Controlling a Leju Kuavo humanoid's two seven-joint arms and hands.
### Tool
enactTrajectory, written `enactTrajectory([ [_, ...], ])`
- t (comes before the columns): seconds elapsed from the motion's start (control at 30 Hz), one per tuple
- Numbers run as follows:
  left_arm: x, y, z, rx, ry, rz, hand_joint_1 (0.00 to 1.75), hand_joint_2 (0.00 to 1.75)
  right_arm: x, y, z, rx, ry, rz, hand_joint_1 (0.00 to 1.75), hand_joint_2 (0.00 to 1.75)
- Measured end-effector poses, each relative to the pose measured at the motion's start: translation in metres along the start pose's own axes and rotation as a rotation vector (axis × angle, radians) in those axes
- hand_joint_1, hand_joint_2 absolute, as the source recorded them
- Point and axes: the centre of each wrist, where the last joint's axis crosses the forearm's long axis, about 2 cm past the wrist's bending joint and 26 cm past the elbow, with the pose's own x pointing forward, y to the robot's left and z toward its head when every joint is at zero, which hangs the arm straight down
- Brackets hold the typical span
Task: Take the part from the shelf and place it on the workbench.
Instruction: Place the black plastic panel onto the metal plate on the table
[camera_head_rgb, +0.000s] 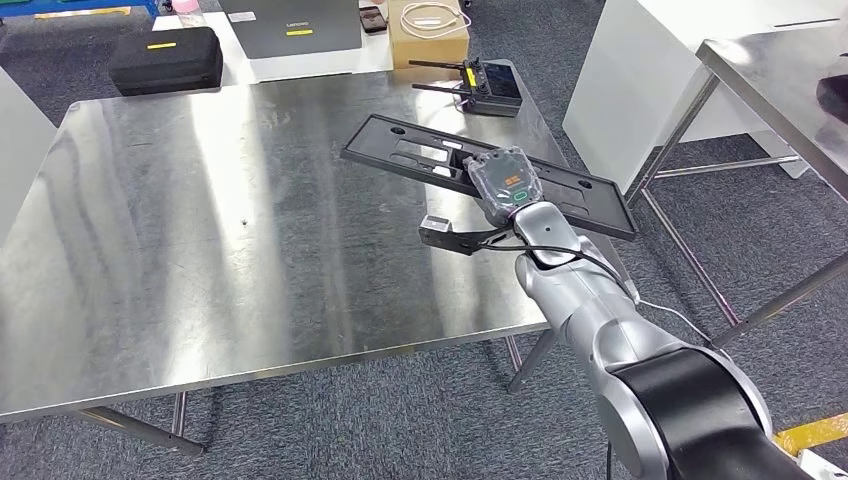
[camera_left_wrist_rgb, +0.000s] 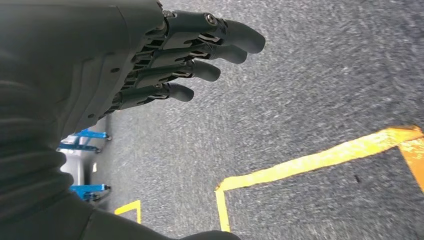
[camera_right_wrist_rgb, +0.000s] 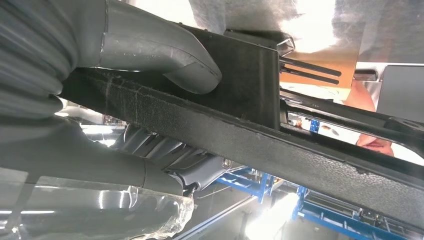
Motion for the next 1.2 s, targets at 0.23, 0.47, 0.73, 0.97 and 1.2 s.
enactTrajectory([
  [0.23, 0.000, -0.003, 0.001, -0.008, -0.023, 0.003, 0.00, 1.75, -0.001, -0.001, -0.001, 0.003, -0.004, 0.008, 1.31, 1.75],
  [0.47, 0.001, -0.004, 0.001, -0.011, -0.010, -0.003, 0.00, 1.75, -0.006, -0.007, -0.007, 0.024, -0.001, 0.035, 0.00, 0.00],
  [0.73, 0.001, -0.004, 0.001, -0.004, 0.002, -0.024, 0.00, 0.00, -0.012, -0.017, -0.016, 0.035, 0.023, 0.025, 0.00, 0.00],
  [0.97, 0.001, -0.004, 0.001, -0.008, 0.003, -0.046, 0.00, 0.00, -0.017, -0.018, -0.018, 0.037, 0.041, 0.013, 0.00, 0.00],
  [1.2, 0.002, -0.004, 0.001, -0.006, 0.014, -0.091, 0.00, 0.00, -0.028, -0.016, -0.014, 0.039, 0.094, -0.005, 0.00, 0.00],
])
